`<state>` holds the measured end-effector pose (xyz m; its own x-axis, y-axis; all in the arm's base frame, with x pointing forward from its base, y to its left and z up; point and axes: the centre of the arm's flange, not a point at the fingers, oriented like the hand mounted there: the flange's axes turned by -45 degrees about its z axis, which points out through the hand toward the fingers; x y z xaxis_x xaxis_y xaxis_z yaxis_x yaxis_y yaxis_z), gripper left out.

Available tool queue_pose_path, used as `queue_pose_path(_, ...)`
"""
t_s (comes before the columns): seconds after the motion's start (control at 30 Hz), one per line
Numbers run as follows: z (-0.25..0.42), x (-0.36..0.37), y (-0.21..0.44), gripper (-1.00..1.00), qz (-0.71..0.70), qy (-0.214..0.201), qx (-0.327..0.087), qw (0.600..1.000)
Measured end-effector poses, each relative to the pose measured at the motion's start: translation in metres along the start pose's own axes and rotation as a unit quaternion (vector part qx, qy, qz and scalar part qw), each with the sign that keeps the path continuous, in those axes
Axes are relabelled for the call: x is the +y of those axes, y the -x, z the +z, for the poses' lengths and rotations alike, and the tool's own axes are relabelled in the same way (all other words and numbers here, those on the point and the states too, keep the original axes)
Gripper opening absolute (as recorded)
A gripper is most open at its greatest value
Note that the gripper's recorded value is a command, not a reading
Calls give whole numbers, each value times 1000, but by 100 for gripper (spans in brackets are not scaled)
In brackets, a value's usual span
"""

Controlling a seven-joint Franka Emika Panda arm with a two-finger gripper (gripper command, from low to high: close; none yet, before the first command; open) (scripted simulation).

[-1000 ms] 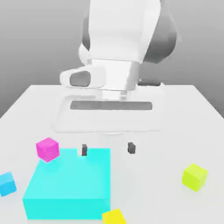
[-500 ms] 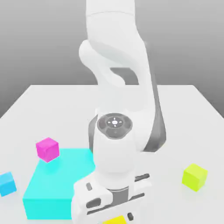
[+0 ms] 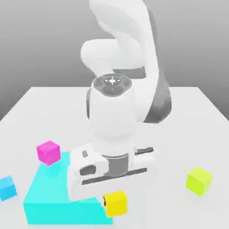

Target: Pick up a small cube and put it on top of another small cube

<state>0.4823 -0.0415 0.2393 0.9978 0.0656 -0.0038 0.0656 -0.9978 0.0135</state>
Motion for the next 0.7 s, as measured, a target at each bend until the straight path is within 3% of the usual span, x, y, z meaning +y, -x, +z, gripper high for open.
queue_pose_path(0.27,-51,100,84,-100,308,13,-3,951)
queue_pose_path(0.5,-81,145,168,-100,543,-4,-2,840)
queue_pose_path(0.67,-33,149,178,-100,572,-8,-2,820)
queue_pose_path(0.7,-24,149,179,100,573,-7,-2,820)
